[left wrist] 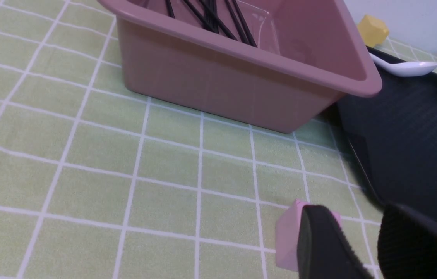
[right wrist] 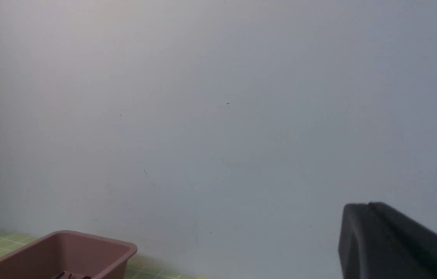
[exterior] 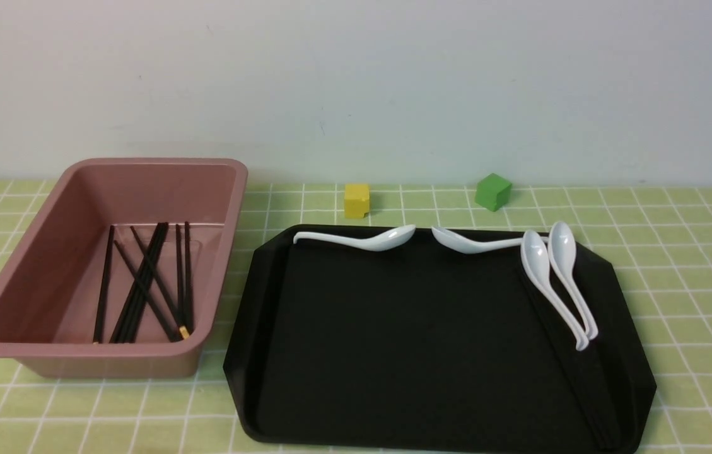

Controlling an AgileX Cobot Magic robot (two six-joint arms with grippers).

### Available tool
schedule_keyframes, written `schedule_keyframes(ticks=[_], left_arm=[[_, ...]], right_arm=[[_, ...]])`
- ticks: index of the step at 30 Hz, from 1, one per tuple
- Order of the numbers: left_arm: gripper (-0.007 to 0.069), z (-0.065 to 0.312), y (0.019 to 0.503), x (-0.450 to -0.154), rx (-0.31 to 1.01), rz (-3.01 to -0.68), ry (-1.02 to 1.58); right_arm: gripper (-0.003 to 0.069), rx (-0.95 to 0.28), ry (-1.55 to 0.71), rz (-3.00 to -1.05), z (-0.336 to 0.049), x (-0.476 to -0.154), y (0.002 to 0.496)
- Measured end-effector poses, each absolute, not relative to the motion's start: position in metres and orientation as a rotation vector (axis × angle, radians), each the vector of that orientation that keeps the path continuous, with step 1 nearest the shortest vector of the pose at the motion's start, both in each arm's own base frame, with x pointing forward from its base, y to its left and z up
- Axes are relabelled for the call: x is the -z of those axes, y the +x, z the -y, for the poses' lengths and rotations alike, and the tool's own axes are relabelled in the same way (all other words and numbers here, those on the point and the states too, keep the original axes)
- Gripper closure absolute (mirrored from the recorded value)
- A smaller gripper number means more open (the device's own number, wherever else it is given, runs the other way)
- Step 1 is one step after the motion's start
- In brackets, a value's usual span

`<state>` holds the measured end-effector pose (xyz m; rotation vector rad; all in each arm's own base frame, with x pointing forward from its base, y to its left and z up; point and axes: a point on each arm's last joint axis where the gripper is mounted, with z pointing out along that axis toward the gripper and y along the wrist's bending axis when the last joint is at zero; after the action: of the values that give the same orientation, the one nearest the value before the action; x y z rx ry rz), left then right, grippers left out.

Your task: On green tablecloth take chopsticks from black tray and put them in box.

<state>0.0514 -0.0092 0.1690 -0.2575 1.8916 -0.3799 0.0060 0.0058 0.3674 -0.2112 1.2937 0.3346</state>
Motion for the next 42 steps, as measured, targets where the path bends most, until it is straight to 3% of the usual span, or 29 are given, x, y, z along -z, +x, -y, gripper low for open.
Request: schedule_keyframes(ticks=[9,13,20,24,42], left_arm=[[0.0389,0.009,0.051,-0.169,0.381,-1.892,-0.258],[0.0389,0.009,0.051,-0.169,0.380,-1.892,-0.257],[0.0389,0.009,0.051,-0.169,0.380,-1.892,-0.257],[0.0389,0.009,0.051,-0.169,0.380,-1.892,-0.257],[0.0387,0.009,0.051,-0.169,0.380,-1.892,-0.257]], right_arm=[[0.0627,-0.340,-0.209,-1.331,-0.009,-0.351,0.016],[0.0622,-0.311,-0.218,-1.429,-0.013,-0.315,0.032],[0.0615,-0.151,-0.023,-1.665,-0.007,-0.215,0.051],[0.0608,-0.063,0.046,-1.773,-0.002,-0.182,0.055],[0.0582,-0.079,0.013,-1.857,-0.004,-0.175,0.053]])
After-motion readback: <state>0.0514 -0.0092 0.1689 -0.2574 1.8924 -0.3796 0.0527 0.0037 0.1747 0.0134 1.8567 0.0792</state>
